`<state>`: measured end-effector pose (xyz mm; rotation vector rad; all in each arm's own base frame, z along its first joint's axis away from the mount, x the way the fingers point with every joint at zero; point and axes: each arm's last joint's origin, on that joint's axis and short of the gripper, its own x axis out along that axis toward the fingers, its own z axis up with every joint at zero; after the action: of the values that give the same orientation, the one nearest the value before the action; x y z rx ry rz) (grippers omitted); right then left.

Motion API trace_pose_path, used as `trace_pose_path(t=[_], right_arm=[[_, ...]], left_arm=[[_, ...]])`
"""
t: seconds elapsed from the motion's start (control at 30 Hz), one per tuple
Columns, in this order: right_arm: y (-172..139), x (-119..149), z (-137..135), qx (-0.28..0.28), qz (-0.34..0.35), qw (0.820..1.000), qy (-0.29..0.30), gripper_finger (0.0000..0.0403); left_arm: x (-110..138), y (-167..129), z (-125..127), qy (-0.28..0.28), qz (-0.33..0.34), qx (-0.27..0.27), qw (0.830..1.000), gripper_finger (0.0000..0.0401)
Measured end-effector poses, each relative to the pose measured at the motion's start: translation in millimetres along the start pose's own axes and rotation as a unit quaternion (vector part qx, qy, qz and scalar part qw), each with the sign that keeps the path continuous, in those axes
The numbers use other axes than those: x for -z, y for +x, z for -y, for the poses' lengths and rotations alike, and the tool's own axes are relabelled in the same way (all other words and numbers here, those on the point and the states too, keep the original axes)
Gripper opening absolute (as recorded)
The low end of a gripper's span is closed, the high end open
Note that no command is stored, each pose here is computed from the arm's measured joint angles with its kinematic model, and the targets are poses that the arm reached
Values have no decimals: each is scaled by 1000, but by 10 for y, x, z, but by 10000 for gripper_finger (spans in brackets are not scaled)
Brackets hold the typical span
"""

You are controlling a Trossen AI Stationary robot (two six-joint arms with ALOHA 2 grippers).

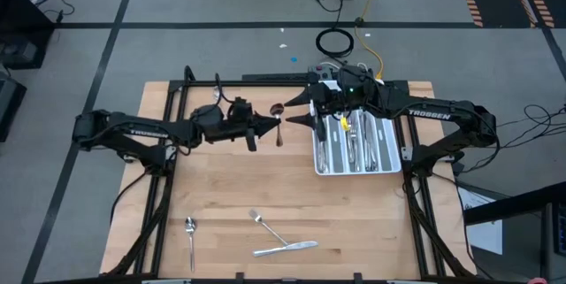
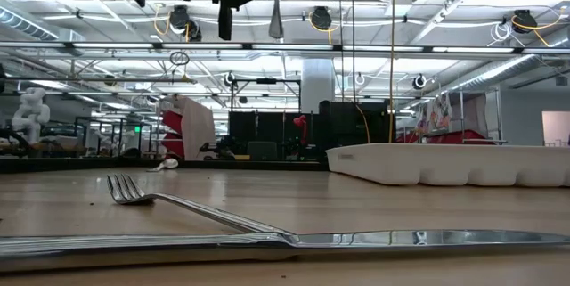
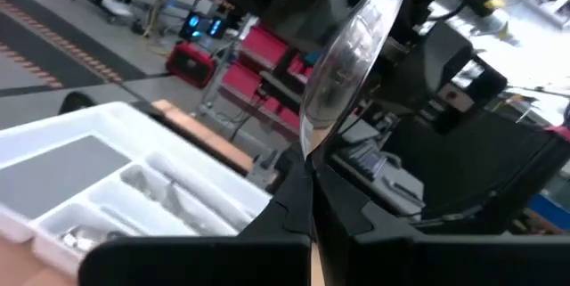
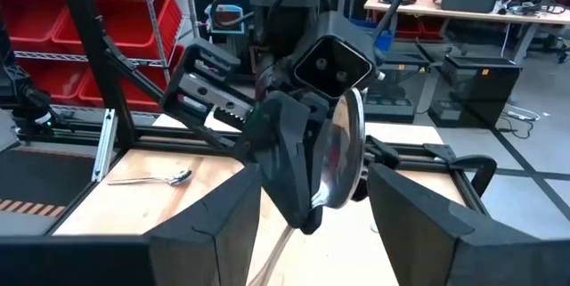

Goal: Sort silverware
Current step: Put the silver spoon into the white silverware tray

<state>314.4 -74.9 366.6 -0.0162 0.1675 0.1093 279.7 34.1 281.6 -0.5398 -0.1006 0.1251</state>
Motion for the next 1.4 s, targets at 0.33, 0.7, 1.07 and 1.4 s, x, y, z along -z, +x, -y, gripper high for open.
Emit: trace_pose_path(t=[0.33, 0.7, 1.07, 1.4], right_arm=[[0, -15, 1, 1, 8, 1000, -3, 199], [127, 85, 44, 1, -5, 1000, -3, 54], [92, 77, 98, 6, -3, 1000, 1, 2], [-527, 486, 962, 60, -132, 981, 128, 1]], left_arm=[[28, 155, 1, 0, 6, 21, 1000, 0], [18, 315, 22, 17, -1, 34, 999, 0], [14, 315, 20, 16, 3, 29, 999, 14], [69, 315, -10, 9, -32, 27, 999, 112]])
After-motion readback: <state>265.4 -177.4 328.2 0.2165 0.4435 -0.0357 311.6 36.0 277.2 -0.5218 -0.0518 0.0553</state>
